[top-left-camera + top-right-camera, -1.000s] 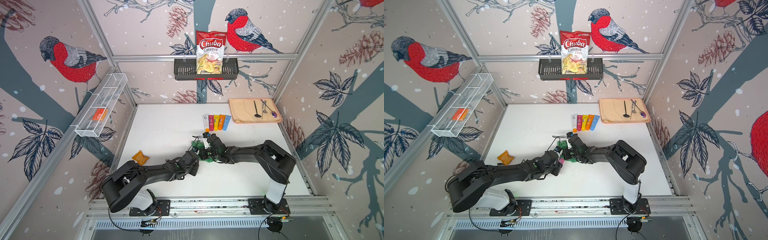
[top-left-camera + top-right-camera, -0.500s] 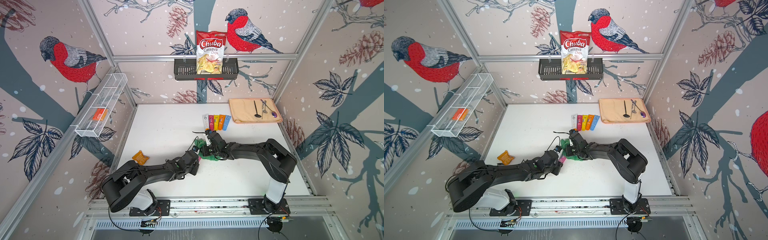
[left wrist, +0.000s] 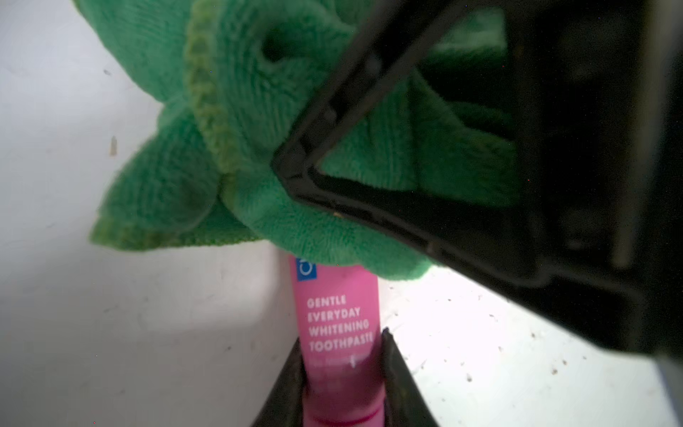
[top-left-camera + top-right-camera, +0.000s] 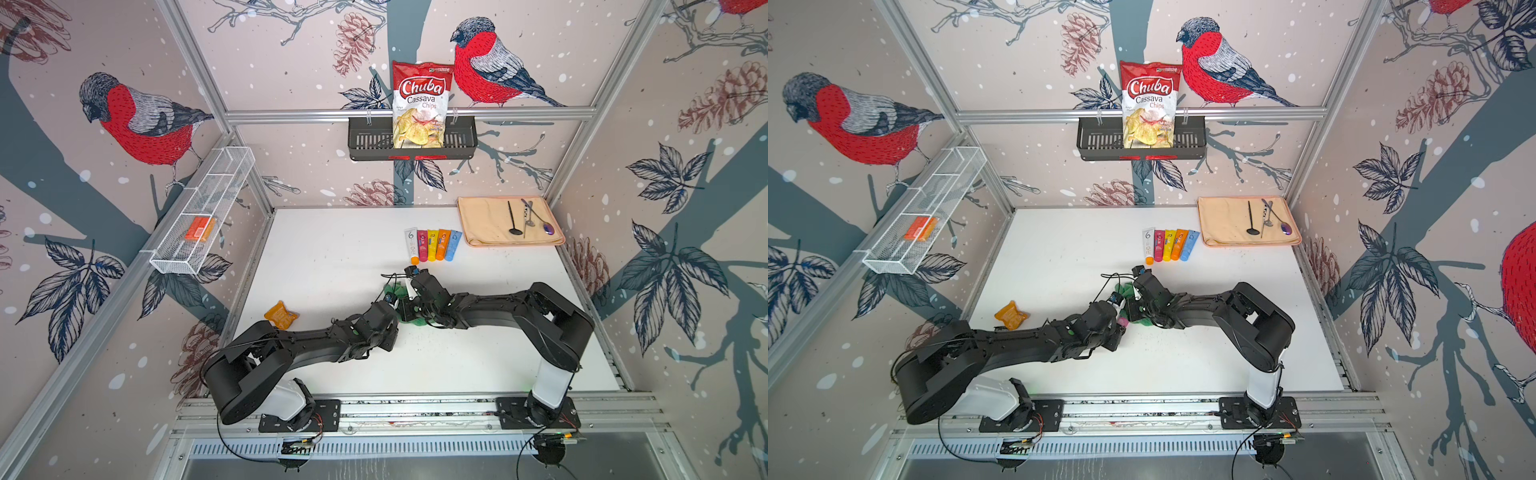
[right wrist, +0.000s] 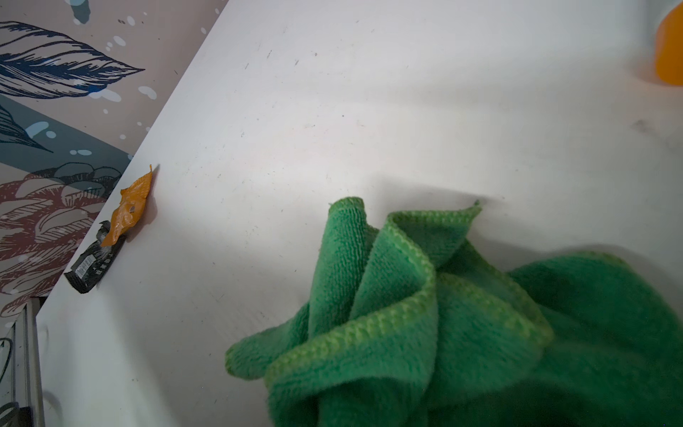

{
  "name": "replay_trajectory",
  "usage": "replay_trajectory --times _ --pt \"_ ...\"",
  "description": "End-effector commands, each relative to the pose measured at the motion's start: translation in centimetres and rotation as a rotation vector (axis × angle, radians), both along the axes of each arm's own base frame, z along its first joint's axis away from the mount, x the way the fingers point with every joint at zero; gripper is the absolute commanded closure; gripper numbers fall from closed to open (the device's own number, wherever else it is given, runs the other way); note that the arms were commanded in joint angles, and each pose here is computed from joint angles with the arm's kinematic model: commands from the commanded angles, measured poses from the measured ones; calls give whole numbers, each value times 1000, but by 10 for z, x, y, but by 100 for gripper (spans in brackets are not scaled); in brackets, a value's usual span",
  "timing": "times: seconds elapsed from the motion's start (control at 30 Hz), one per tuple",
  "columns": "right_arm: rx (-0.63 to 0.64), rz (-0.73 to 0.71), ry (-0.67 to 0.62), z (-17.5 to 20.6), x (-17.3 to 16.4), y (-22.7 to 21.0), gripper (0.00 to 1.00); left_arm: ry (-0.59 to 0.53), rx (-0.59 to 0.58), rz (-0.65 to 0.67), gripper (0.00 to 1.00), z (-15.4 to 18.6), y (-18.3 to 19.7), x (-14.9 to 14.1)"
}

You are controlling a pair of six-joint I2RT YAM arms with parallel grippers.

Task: Wipe the surface of the toothpaste tube
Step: Wipe the dirt from the toothpaste tube.

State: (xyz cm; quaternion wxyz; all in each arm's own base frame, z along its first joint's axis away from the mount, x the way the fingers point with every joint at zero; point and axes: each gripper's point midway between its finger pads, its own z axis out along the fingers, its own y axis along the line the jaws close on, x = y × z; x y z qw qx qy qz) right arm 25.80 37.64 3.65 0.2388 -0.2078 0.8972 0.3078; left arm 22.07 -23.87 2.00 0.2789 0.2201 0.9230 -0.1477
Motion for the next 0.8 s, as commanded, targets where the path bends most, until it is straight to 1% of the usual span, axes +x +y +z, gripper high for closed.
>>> replay_trajectory --times 0.0,0.1,0.2,0.27,0.33,0.43,0.63,0.7,0.77 --pt "-282 -88 113 -48 -10 -63 97 -9 6 -13 92 1 2 -1" --pt "-337 -168 87 -45 13 -94 97 -5 5 -17 93 0 1 -1" --pt "-343 -217 69 -36 35 -115 97 -3 8 -19 93 -1 0 -1" --pt "-342 -232 53 -30 47 -122 97 -2 9 -21 93 -1 0 -1" --pt "-324 -212 43 -22 51 -116 97 -1 9 -22 93 -2 0 -2" --pt "-196 -120 53 -6 40 -85 97 -1 8 -22 93 -2 0 -2" --pt "23 76 84 22 -4 -22 96 0 6 -28 93 -2 -1 -2" --pt "74 137 110 25 -19 -4 96 2 4 -31 93 -2 -2 -2" --pt "93 173 131 23 -29 8 96 1 5 -30 93 -2 -2 -2"
